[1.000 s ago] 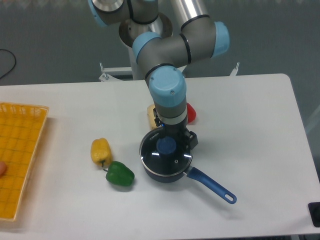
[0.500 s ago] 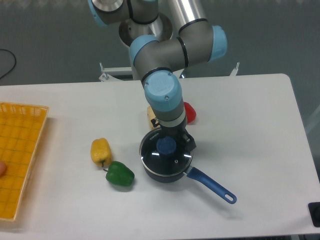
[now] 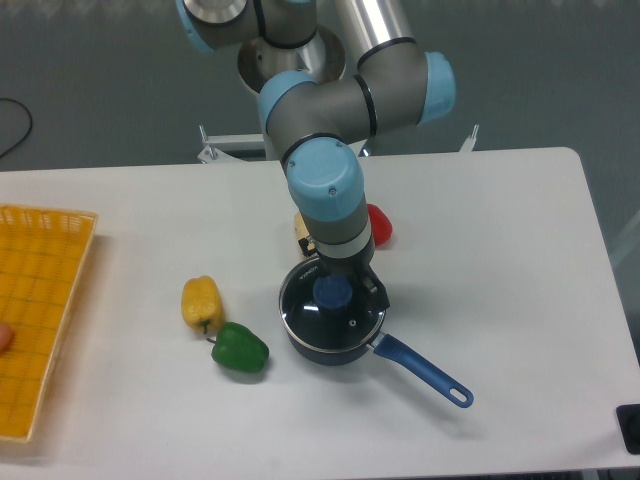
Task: Place the lid on the table
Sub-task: 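Descend onto the lid knob and close the gripper around it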
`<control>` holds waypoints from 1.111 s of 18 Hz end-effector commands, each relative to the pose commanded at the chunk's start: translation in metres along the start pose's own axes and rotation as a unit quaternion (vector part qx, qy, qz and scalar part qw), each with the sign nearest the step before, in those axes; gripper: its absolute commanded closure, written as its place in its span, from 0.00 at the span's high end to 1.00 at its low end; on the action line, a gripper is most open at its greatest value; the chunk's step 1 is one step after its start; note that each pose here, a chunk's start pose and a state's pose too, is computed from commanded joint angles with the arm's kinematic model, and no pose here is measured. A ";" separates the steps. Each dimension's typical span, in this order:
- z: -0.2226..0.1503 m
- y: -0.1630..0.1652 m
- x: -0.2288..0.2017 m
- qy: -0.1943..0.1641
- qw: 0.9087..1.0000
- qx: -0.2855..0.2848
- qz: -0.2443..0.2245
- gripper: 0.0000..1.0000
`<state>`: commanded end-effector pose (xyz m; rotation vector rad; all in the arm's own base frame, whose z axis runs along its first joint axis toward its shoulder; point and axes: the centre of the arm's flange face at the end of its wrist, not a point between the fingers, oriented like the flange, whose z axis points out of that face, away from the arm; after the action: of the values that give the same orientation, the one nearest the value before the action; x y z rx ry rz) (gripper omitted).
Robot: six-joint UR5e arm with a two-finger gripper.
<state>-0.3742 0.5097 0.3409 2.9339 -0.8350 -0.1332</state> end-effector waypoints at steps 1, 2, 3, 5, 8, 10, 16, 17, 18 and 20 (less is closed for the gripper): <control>0.001 -0.001 0.000 0.001 1.000 0.000 0.000 1.00; 0.004 -0.002 -0.001 0.002 1.000 0.000 -0.004 1.00; 0.003 -0.003 -0.002 -0.001 1.000 0.002 -0.005 1.00; 0.004 -0.009 0.000 -0.002 1.000 0.004 -0.006 1.00; 0.006 -0.009 -0.001 -0.001 1.000 0.004 -0.012 1.00; 0.008 -0.010 -0.001 0.001 1.000 0.003 -0.012 1.00; 0.017 -0.017 0.003 0.009 1.000 0.001 -0.007 1.00; 0.020 -0.020 0.004 0.012 1.000 0.000 -0.012 1.00; 0.022 -0.022 0.006 0.014 1.000 0.000 -0.025 1.00; 0.030 -0.025 0.012 0.021 0.999 -0.003 -0.039 1.00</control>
<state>-0.3540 0.5225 0.3078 2.9542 -0.7121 -0.0776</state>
